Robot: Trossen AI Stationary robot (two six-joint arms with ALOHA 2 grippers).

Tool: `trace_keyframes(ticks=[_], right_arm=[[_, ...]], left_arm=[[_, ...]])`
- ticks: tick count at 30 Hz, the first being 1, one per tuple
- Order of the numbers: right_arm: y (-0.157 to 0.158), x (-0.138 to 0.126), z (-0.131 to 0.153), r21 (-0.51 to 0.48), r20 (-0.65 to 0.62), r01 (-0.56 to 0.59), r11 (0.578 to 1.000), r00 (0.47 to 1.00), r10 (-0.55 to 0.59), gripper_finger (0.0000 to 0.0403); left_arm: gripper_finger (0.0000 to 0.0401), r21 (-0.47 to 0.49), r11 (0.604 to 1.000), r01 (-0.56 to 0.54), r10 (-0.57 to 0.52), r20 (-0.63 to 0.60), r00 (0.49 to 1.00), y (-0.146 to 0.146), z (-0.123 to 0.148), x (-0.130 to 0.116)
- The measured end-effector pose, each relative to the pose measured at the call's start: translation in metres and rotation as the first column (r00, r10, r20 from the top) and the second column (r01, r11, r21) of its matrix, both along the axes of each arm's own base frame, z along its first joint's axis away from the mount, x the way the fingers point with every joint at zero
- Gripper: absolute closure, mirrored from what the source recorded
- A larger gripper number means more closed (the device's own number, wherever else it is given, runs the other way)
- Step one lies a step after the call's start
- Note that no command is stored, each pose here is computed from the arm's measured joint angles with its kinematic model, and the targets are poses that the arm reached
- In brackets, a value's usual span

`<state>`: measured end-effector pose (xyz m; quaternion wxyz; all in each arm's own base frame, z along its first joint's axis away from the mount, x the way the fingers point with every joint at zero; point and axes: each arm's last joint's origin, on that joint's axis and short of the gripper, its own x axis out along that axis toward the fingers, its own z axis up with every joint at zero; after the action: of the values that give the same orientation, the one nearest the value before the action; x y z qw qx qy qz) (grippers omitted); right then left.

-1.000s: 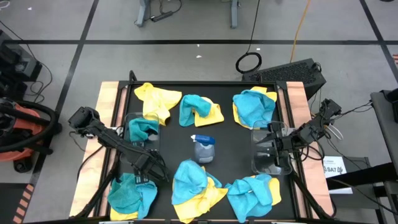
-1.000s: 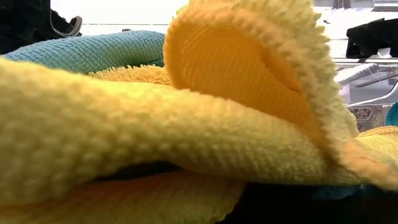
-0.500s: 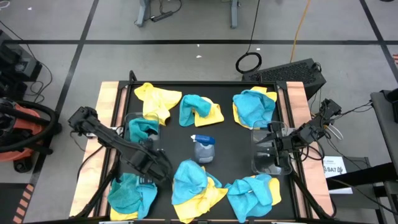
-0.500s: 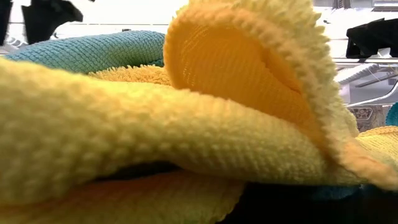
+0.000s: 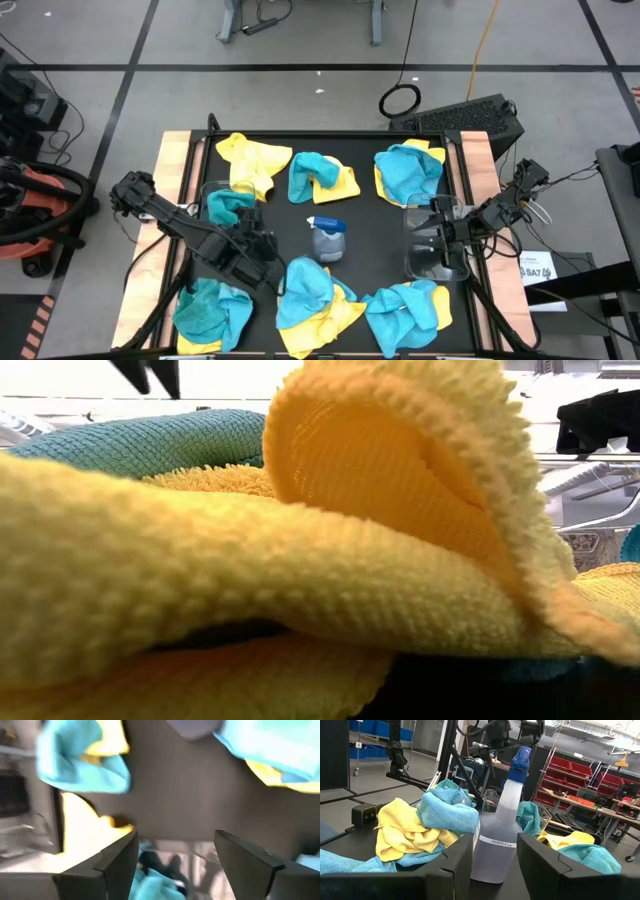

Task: Sort microfiber towel by color & place in baskets
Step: Put the blue microfiber cloth into the left transparent bin

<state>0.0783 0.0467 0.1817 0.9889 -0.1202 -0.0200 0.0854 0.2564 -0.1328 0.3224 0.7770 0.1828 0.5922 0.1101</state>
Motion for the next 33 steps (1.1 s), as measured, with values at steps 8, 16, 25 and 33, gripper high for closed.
trace_keyframes(ticks=[8, 16, 25, 33], right_arm=[[0.000, 0.000, 0.000, 0.000, 0.000, 0.000, 1.000, 1.000, 0.000, 0.0257], [0.000, 0.000, 0.000, 0.000, 0.000, 0.000, 1.000, 1.000, 0.000, 0.0257], [0.000, 0.000, 0.000, 0.000, 0.000, 0.000, 1.000, 1.000, 0.000, 0.0257], [0.000, 0.000, 0.000, 0.000, 0.000, 0.000, 1.000, 1.000, 0.000, 0.0257]], left_arm=[[0.0134, 0.075, 0.997, 0.002, -0.009, 0.103, 0.995, 0.020, 0.022, 0.004], [0.0134, 0.097, 0.995, -0.023, -0.005, 0.281, 0.960, 0.049, 0.052, -0.002], [0.0134, 0.093, 0.995, -0.028, -0.016, 0.446, 0.895, 0.090, 0.079, 0.008], [0.0134, 0.007, 0.999, -0.042, 0.035, 0.447, 0.894, 0.145, 0.069, 0.031]])
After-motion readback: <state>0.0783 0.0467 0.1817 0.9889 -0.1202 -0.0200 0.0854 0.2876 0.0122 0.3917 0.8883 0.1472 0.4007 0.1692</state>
